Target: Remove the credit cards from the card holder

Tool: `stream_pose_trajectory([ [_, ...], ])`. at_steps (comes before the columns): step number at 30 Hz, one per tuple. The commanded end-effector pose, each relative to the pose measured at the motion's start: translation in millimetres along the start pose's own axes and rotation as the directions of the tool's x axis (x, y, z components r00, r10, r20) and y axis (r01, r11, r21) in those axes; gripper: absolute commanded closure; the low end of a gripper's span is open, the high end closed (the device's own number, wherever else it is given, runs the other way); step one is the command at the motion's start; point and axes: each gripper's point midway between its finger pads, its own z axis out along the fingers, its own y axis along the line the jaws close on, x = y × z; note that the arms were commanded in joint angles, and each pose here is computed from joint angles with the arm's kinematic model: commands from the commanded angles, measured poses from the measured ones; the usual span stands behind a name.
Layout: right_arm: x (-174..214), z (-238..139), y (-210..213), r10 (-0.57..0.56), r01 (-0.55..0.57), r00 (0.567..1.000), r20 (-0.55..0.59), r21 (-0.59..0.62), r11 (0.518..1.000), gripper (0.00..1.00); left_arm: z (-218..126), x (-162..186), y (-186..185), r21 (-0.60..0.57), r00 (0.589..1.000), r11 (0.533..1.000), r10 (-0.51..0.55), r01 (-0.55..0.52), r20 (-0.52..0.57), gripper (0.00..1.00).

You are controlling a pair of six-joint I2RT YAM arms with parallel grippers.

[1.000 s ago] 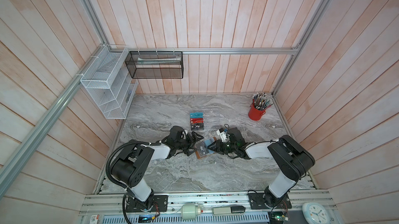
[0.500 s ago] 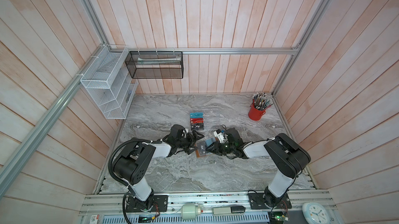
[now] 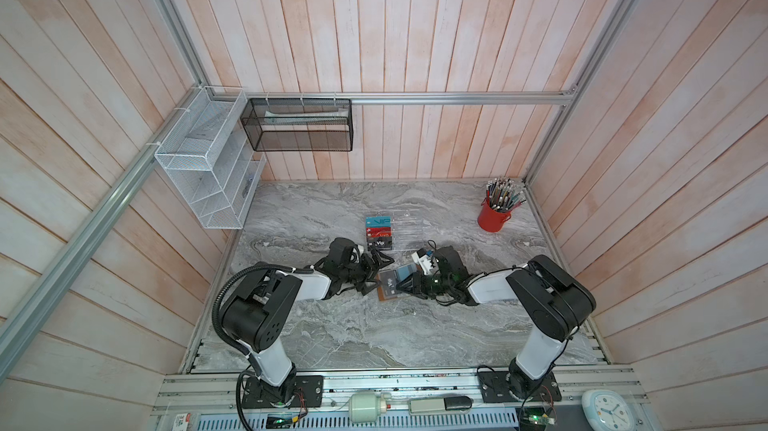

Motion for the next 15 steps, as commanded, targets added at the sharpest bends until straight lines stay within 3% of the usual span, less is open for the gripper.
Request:
stream_pose_trajectory([
  [1, 6, 3, -15, 0.047, -0.047, 0.999, -0.012, 0.017, 0.999, 0.72, 3, 0, 44, -0.128, 0.998, 0.990, -0.054, 0.055, 0.012, 0.00],
  [15, 6, 2, -14, 0.076, -0.076, 0.997, -0.001, -0.050, 0.996, 0.77, 4, 0, 55, -0.145, 0.998, 0.987, -0.065, 0.065, 0.004, 0.00],
])
